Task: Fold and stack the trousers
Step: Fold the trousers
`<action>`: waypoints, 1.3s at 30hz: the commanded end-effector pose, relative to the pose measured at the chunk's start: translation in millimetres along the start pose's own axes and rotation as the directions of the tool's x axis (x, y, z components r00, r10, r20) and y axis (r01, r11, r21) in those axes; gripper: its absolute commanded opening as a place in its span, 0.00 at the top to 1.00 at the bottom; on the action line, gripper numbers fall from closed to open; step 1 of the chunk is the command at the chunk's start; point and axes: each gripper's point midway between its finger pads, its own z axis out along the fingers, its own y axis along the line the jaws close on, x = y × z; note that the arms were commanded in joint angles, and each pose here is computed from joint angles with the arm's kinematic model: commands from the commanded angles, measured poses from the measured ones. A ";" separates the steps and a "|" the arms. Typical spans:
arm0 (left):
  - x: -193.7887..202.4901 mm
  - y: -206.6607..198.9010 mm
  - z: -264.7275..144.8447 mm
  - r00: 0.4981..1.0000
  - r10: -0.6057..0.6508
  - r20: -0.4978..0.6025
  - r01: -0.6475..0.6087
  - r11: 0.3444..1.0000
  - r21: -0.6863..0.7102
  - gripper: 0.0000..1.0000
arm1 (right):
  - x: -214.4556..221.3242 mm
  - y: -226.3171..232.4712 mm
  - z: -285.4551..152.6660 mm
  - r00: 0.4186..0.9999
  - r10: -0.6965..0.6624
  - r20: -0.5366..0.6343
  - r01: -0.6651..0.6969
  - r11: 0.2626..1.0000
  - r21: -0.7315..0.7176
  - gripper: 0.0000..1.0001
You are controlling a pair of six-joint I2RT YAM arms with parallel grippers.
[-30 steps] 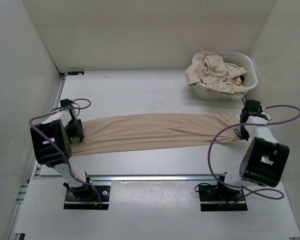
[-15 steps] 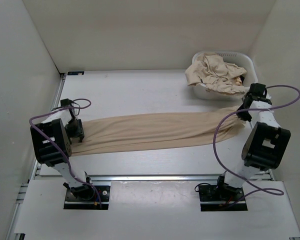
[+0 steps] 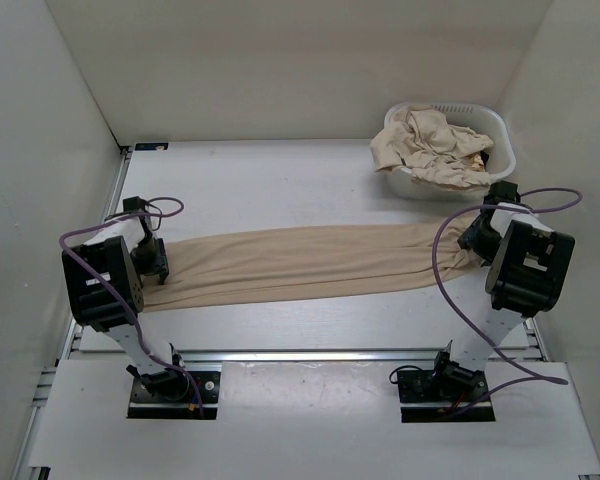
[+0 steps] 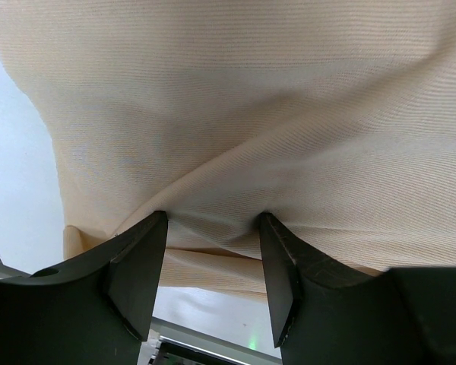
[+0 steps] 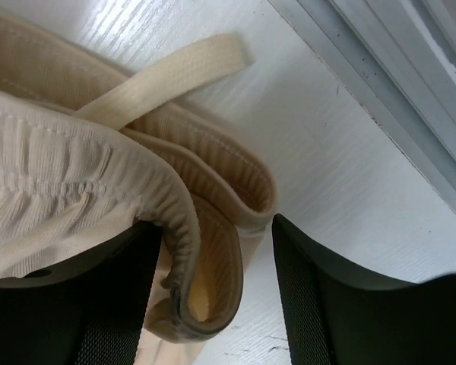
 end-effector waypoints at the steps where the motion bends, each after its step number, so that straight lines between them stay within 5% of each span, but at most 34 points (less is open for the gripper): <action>1: 9.1 5.2 11.5 0.999 0.009 -0.043 -0.011 0.999 -0.043 0.37 | -16.6 4.1 11.5 1.000 0.010 0.016 -0.010 1.000 0.019 0.35; 6: 10.4 8.2 13.4 0.999 0.011 -0.052 -0.014 0.998 -0.063 0.37 | -2.5 4.1 31.6 0.996 0.030 -0.087 -0.024 0.997 0.069 0.39; 10: 10.4 9.8 13.3 0.999 0.011 -0.052 -0.014 0.997 -0.072 0.37 | 11.7 11.0 39.7 0.990 0.048 -0.133 -0.044 0.998 0.035 0.71; 11: 10.4 9.8 13.3 0.999 0.011 -0.052 -0.014 0.997 -0.072 0.37 | 20.0 11.2 42.4 0.987 0.047 -0.152 -0.044 0.999 0.025 0.89; 14: 10.4 9.8 13.3 0.999 0.011 -0.052 -0.014 0.997 -0.072 0.37 | 16.8 10.7 40.8 0.989 0.061 -0.131 -0.064 0.998 -0.018 1.00; 21: 6.3 11.1 7.6 0.999 0.009 -0.044 -0.012 0.997 -0.072 0.37 | -23.1 -16.3 -2.6 0.982 0.183 0.050 -0.182 0.983 -0.029 1.00; 26: 0.1 8.4 4.1 0.999 0.006 -0.032 -0.008 0.999 -0.052 0.36 | -39.7 7.0 -81.4 0.970 0.067 0.236 -0.056 0.997 -0.053 1.00; 32: -1.2 5.6 2.4 0.999 0.006 -0.032 -0.007 0.999 -0.034 0.36 | 29.4 84.5 -154.4 0.892 -0.230 0.388 0.236 0.971 0.032 1.00; 39: -15.8 8.4 -1.6 1.000 0.001 -0.009 -0.001 0.999 -0.045 0.36 | 174.7 210.5 -204.7 0.813 -0.397 0.426 0.468 0.881 -0.072 1.00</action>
